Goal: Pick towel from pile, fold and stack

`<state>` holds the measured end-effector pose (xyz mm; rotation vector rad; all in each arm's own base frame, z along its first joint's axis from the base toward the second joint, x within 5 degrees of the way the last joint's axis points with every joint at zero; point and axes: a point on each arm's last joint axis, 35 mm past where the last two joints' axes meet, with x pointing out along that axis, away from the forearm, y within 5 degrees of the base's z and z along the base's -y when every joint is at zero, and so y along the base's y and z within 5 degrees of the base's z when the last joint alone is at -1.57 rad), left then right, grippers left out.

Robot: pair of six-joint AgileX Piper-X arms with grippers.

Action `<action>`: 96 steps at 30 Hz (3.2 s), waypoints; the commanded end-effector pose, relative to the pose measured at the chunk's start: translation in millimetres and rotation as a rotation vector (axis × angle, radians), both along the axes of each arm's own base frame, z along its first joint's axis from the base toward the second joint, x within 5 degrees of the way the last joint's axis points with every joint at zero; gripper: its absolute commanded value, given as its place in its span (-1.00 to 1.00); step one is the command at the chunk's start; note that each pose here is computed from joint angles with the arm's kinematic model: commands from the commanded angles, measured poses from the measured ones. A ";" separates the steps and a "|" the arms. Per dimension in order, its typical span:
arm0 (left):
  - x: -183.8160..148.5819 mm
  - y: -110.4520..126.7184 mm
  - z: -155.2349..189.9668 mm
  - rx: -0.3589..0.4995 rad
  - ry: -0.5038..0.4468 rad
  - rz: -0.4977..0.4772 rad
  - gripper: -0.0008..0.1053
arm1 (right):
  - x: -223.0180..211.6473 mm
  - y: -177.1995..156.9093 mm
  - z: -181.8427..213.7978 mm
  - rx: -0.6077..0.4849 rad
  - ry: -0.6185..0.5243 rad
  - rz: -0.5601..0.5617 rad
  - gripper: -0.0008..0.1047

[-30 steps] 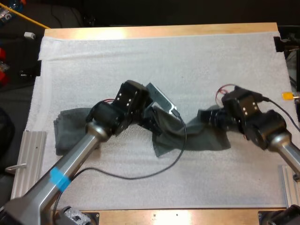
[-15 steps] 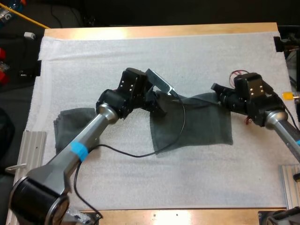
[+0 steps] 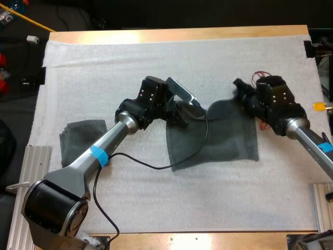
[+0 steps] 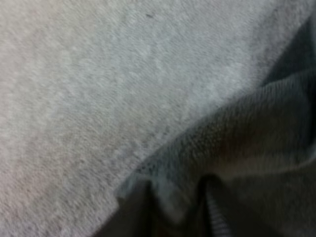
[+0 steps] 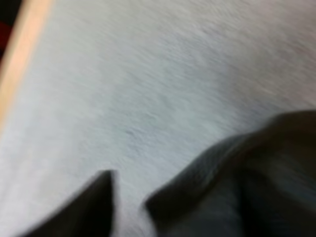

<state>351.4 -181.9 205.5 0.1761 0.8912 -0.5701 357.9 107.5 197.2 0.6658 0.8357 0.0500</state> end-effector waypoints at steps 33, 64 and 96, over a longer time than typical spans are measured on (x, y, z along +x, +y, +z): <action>-177.7 85.7 205.8 -0.284 -0.030 0.148 0.13 | -183.1 -50.4 174.8 -0.326 -0.274 0.427 0.06; -219.7 103.1 129.6 -0.262 0.230 0.154 0.13 | -169.5 -51.0 51.6 -0.448 0.172 0.428 0.06; -219.2 102.2 130.6 -0.277 0.229 0.142 0.13 | -108.4 -32.7 -56.9 -0.371 0.473 0.332 -0.98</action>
